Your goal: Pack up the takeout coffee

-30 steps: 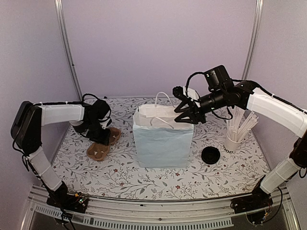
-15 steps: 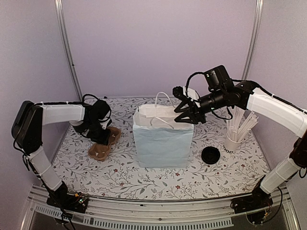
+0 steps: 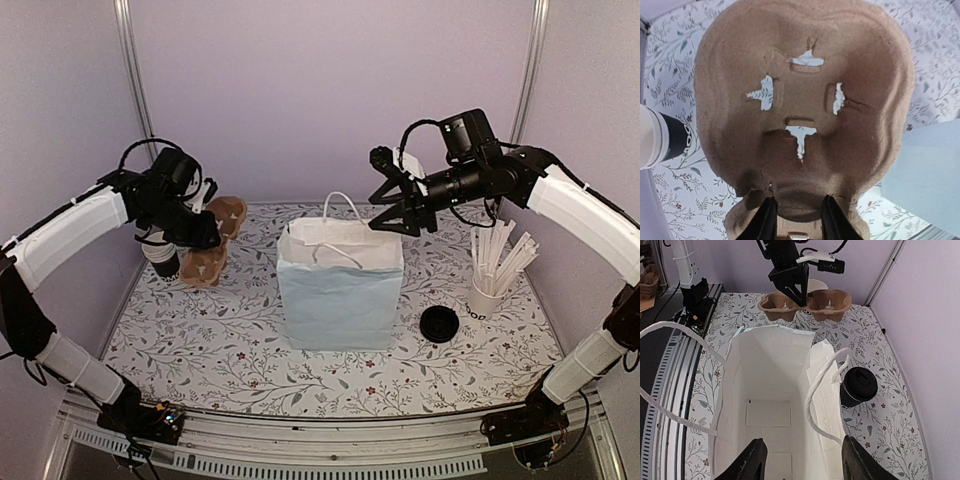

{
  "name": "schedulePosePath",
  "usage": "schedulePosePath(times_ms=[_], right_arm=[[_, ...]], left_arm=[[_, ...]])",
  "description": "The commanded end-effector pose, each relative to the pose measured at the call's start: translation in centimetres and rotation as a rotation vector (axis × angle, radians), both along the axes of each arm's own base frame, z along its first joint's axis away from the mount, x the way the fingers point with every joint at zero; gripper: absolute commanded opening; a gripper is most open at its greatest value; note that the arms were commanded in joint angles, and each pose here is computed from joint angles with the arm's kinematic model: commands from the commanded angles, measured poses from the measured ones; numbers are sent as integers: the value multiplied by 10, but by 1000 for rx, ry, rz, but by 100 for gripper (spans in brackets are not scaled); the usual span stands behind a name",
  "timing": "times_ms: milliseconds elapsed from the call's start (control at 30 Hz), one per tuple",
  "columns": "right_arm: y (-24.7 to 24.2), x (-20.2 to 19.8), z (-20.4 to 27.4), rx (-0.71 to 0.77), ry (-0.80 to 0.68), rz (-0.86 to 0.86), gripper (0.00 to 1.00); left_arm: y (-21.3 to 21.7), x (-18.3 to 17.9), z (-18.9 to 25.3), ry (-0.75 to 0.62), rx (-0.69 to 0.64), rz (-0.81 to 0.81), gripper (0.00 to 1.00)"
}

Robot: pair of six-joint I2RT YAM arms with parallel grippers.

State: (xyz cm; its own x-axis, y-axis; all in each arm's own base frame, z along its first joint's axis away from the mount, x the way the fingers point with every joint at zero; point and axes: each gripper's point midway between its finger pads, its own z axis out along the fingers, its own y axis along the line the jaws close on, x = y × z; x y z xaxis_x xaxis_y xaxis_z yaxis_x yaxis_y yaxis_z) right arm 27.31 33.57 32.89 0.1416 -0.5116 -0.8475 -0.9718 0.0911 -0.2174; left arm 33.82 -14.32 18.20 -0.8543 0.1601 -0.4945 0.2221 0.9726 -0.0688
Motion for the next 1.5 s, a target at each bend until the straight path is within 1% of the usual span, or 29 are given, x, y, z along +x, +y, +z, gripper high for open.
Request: schedulePosePath(times_ms=[0, 167, 267, 333, 433, 467, 567, 667, 833, 1067, 1133, 1333, 1467], right_arm=[[-5, -4, 5, -1, 32, -16, 56], [-5, 3, 9, -8, 20, -47, 59], [-6, 4, 11, -15, 25, -53, 59], [-7, 3, 14, -10, 26, -56, 60], [-14, -1, 20, -2, 24, -69, 61], [-17, -2, 22, 3, 25, -71, 61], [-25, -9, 25, 19, 27, -62, 63], [-29, -10, 22, 7, 42, -75, 63], [-44, -1, 15, 9, 63, -112, 63], [-57, 5, 4, 17, 95, -151, 63], [-59, 5, 2, 15, 97, -159, 63], [-61, 7, -5, 3, 109, -171, 63], [-61, 8, -8, -2, 116, -177, 63]], left_arm=[[-15, 0, 73, -139, -135, -33, 29], [-45, -3, 171, -365, -312, -148, 29], [-70, -15, 226, -502, -430, -268, 28], [-87, -26, 253, -581, -508, -358, 27], [-116, -48, 277, -655, -603, -518, 27], [-124, -54, 282, -673, -617, -560, 28], [-145, -68, 287, -718, -633, -692, 28], [-160, -78, 281, -753, -647, -801, 32], [-181, -84, 265, -746, -688, -937, 32], [-209, -91, 239, -693, -739, -1068, 31], [-216, -92, 229, -681, -735, -1103, 31], [-226, -87, 211, -689, -734, -1142, 31], [-234, -84, 201, -654, -755, -1167, 31]])
